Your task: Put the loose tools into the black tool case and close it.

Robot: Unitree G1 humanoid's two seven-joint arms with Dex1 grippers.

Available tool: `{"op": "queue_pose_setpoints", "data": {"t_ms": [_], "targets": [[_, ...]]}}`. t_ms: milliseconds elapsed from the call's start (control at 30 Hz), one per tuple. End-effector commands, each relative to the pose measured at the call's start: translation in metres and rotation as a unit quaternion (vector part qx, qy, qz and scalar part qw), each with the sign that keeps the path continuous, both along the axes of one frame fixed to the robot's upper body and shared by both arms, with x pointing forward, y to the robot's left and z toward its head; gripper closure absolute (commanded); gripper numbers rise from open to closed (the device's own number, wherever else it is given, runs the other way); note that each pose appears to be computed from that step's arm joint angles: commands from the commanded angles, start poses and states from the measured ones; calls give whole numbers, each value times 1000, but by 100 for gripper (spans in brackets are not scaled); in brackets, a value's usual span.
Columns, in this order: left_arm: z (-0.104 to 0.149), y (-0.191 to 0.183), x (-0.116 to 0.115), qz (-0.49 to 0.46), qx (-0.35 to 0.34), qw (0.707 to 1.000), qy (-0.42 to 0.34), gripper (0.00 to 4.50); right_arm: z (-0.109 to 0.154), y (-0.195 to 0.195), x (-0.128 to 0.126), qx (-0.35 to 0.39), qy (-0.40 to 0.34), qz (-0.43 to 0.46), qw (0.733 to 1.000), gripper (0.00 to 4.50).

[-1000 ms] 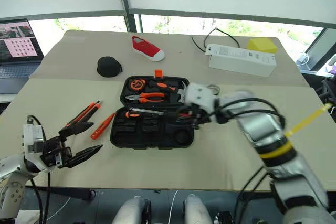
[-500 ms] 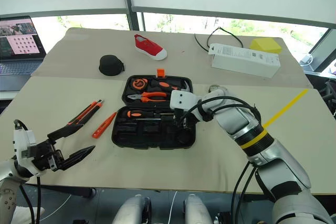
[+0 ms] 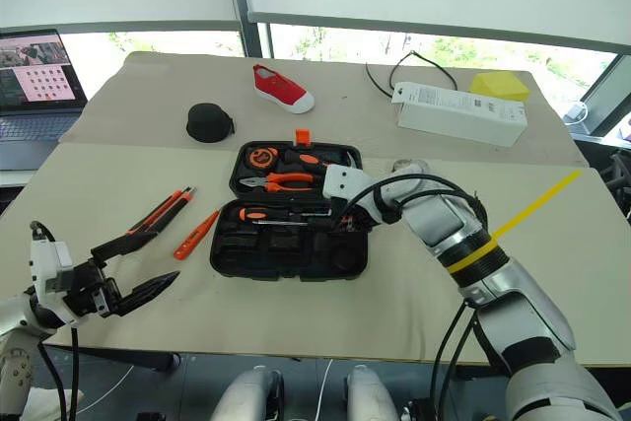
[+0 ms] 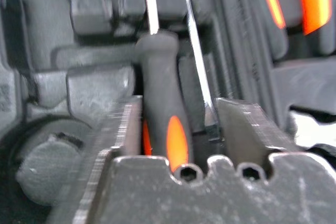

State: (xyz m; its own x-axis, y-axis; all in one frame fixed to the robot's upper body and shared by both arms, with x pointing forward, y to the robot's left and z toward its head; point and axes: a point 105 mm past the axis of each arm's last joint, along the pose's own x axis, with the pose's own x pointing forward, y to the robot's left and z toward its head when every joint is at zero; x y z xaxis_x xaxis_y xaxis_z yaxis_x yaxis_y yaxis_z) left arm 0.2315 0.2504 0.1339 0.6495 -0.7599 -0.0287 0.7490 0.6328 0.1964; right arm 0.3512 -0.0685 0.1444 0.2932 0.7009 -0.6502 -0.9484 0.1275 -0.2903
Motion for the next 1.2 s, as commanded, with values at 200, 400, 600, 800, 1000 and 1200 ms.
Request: {"op": "queue_pose_setpoints", "data": {"t_ms": [200,400,600,800,1000,1200], "targets": [[8,0,2,2,2,1000,-19,0,43,8,-13,146,20,40,988,205],[7,-4,5,-6,-2,1000,-14,0,13,16,-4,160,19,10,987,410],[8,-11,11,-24,1,1000,-11,0,-17,17,5,147,38,-27,988,444],[6,-13,14,-25,0,1000,-11,0,-35,20,0,119,56,-28,991,444],[6,-10,15,-3,-3,1000,-21,0,-23,25,2,156,46,-28,986,444],[23,31,10,116,-21,990,-71,0,27,-8,-20,278,24,1,960,402]]}}
